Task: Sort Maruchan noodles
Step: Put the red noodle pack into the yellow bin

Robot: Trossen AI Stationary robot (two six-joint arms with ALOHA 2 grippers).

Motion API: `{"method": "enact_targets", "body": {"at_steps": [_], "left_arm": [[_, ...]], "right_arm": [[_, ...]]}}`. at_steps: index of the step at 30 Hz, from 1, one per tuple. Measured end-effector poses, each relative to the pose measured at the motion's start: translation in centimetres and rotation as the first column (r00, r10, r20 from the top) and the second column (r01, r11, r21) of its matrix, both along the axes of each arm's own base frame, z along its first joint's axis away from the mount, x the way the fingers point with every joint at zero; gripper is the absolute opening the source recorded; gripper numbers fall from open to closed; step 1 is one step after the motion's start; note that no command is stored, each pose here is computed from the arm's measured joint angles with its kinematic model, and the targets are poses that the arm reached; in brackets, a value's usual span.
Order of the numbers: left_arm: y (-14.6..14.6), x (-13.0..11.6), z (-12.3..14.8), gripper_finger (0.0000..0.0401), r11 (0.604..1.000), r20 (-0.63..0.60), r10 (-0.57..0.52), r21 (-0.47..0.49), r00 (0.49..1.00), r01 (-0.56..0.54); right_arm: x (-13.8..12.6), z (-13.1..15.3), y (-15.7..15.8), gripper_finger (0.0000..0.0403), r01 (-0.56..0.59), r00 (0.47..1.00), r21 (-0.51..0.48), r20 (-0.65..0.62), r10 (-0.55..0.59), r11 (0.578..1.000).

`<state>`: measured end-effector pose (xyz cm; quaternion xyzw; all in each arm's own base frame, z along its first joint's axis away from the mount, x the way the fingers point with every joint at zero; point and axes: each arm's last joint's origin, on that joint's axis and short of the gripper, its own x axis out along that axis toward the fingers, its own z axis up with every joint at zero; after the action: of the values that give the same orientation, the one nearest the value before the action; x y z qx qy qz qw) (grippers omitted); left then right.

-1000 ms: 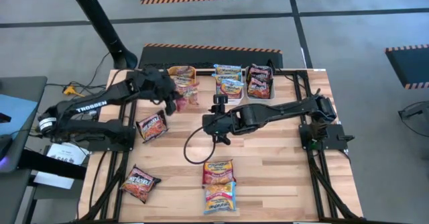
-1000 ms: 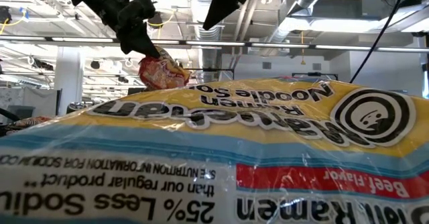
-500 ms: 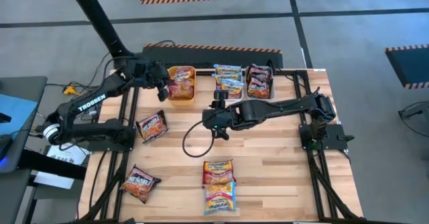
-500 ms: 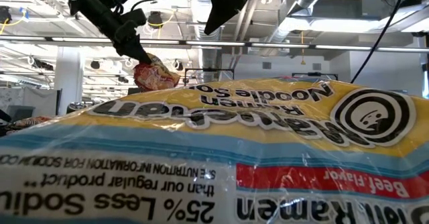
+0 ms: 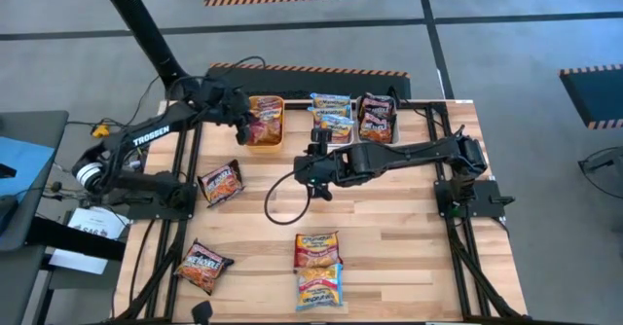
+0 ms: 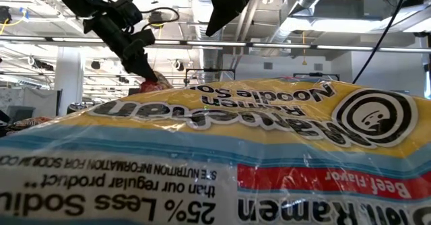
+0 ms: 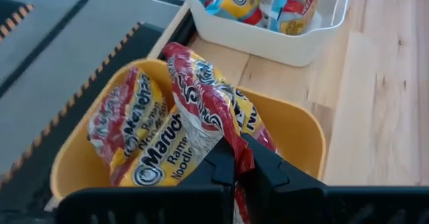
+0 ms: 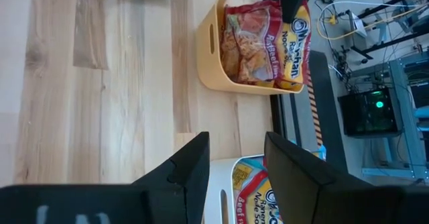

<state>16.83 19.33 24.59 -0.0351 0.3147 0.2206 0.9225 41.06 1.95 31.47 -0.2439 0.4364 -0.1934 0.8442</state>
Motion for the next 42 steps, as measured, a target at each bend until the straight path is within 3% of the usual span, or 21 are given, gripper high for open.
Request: {"method": "enact_targets", "body": {"at_steps": [11,22,28,34,37,42], "left_arm": [[0.5,0.3,-0.9,0.0010,0.996,-0.006,0.061,-0.072,0.998,-0.061],[0.3,0.1,-1.1,0.0125,0.974,0.008,0.130,-0.190,0.991,-0.126],[0.5,0.0,0.6,0.0167,0.959,-0.052,0.188,-0.208,0.981,-0.194],[0.8,0.1,3.5,0.0173,0.953,-0.073,0.242,-0.169,0.967,-0.252],[0.8,0.4,4.6,0.0171,0.953,-0.009,0.217,-0.215,0.976,-0.214],[-0.4,1.6,4.5,0.0165,0.932,0.072,0.078,-0.359,0.994,-0.047]], "right_arm": [[0.0,0.0,0.0,0.0166,0.000,1.000,0.000,-0.001,0.000,1.000],[0.0,0.0,0.0,0.0166,0.006,1.000,0.006,0.001,-0.006,1.000],[-0.2,-0.2,0.0,0.0166,0.016,1.000,0.011,-0.012,-0.015,1.000],[-0.4,-0.3,0.0,0.0166,0.037,0.999,0.025,-0.025,-0.036,0.999],[-0.4,-0.3,0.0,0.0166,0.046,0.999,0.032,-0.021,-0.045,0.998],[-0.4,-0.4,0.0,0.0166,0.034,0.999,0.055,-0.023,-0.032,0.998]]}}
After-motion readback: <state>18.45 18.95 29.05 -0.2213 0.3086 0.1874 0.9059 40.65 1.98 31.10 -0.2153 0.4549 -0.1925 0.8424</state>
